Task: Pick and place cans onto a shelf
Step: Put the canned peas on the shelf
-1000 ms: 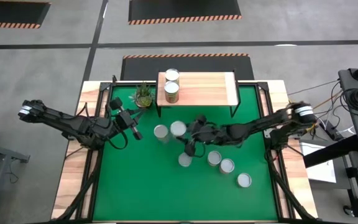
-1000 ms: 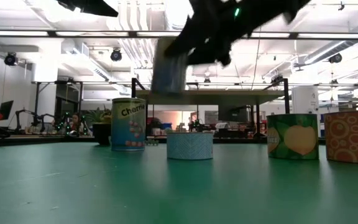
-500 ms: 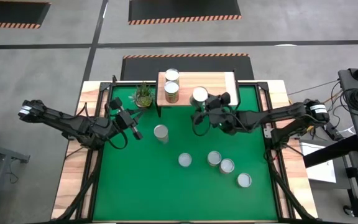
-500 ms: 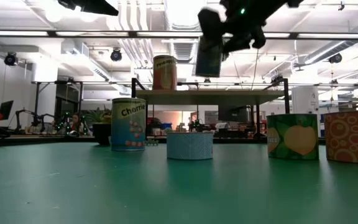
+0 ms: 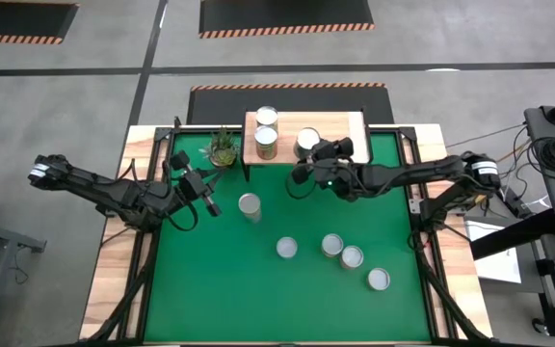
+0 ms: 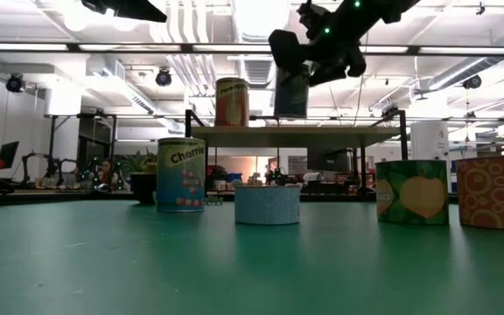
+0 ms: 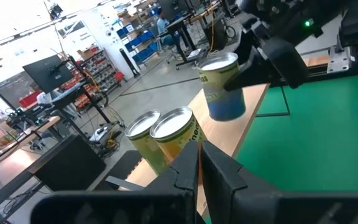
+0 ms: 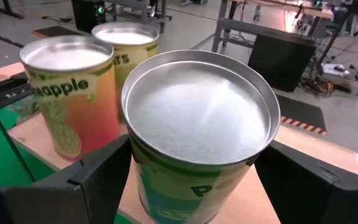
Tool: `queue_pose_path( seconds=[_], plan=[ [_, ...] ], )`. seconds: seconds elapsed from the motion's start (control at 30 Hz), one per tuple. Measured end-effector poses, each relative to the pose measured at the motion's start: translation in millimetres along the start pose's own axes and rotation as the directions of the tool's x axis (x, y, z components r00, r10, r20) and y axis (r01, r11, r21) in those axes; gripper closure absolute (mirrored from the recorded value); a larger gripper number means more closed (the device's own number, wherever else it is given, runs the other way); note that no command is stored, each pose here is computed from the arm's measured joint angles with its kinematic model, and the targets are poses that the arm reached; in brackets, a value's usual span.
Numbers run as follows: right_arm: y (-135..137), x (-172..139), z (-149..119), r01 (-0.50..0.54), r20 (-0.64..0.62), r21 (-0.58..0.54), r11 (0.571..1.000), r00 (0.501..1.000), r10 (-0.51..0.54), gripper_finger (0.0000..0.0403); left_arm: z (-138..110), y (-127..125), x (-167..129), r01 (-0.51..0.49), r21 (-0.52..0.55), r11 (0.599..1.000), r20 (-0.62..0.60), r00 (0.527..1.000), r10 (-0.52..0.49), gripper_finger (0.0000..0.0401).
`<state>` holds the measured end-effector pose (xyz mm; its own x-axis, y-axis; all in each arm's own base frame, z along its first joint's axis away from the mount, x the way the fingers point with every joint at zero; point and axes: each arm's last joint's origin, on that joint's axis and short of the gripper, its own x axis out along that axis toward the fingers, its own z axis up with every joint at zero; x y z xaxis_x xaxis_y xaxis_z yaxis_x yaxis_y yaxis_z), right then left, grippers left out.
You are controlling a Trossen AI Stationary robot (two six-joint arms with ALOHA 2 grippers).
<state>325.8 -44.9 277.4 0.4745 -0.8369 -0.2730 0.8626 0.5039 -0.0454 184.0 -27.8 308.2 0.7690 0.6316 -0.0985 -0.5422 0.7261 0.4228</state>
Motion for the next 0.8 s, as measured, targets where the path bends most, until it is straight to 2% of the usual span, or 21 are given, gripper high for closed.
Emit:
queue_pose_path(
  seconds=[0.4,0.8],
  plan=[
    [3,15,-12,0.041,-0.024,0.040,0.998,0.999,-0.040,0.0084,0,0,0,0.000,0.000,1.000,0.000,1.000,0.000,0.0401],
    [-1,21,-10,0.060,-0.016,0.112,0.992,0.998,-0.059,0.0076,0,0,0,0.000,0.000,1.000,0.000,1.000,0.000,0.0401]
  ],
)
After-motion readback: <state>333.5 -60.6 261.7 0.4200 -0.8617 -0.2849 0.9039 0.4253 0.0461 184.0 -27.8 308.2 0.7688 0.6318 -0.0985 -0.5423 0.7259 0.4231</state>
